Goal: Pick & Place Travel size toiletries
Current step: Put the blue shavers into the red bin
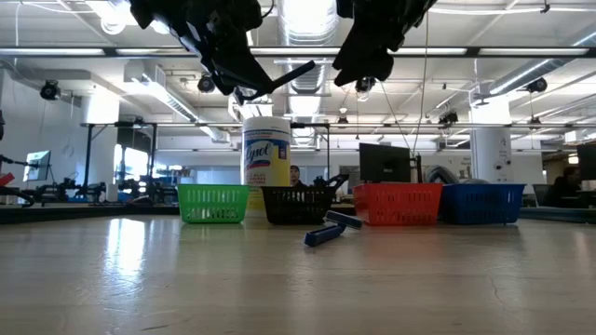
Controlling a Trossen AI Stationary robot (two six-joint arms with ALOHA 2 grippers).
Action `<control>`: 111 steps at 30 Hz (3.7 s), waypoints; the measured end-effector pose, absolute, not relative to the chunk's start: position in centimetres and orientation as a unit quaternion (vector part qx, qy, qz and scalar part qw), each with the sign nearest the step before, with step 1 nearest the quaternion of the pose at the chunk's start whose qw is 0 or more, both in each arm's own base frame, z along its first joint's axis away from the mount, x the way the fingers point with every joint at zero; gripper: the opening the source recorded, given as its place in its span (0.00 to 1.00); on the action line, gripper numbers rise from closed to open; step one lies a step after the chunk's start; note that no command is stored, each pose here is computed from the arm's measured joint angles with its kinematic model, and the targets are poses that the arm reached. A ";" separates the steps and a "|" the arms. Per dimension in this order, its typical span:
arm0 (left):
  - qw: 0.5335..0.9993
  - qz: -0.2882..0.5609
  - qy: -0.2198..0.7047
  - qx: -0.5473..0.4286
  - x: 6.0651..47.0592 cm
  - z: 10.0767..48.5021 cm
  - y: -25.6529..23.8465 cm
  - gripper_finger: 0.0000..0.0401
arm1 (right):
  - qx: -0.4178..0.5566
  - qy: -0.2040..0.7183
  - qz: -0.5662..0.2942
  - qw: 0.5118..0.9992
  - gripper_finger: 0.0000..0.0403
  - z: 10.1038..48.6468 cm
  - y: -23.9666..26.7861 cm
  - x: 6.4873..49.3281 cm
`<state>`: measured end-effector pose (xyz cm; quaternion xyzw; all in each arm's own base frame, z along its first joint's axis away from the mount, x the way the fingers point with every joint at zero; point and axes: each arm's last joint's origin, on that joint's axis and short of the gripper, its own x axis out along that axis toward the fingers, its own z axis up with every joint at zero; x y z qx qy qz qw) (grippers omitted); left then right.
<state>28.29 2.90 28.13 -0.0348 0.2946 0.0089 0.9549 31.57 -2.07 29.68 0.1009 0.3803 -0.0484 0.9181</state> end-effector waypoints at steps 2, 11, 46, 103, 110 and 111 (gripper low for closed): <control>0.955 0.007 0.296 -0.029 28.4 28.0 2.9 0.08 | 0.082 0.375 -0.045 0.922 0.57 29.8 -2.1 31.8; 0.964 0.000 0.267 -0.022 29.9 27.5 3.1 0.07 | 0.052 0.372 -0.035 0.926 0.70 29.1 -2.3 33.3; 0.961 -0.002 0.275 -0.011 30.4 26.7 3.6 0.08 | 0.108 0.372 -0.040 0.921 0.07 29.3 -2.4 33.7; 0.907 0.018 0.420 0.020 25.2 26.1 6.3 0.53 | 0.438 0.431 -0.390 0.686 0.71 21.6 -1.3 31.3; 0.893 -0.001 0.446 0.062 24.2 24.7 6.5 0.53 | 0.510 0.450 -0.388 0.622 0.67 19.3 2.7 34.7; 0.892 -0.005 0.447 0.070 24.0 24.5 6.6 0.53 | 0.521 0.450 -0.389 0.612 0.66 19.1 3.2 35.4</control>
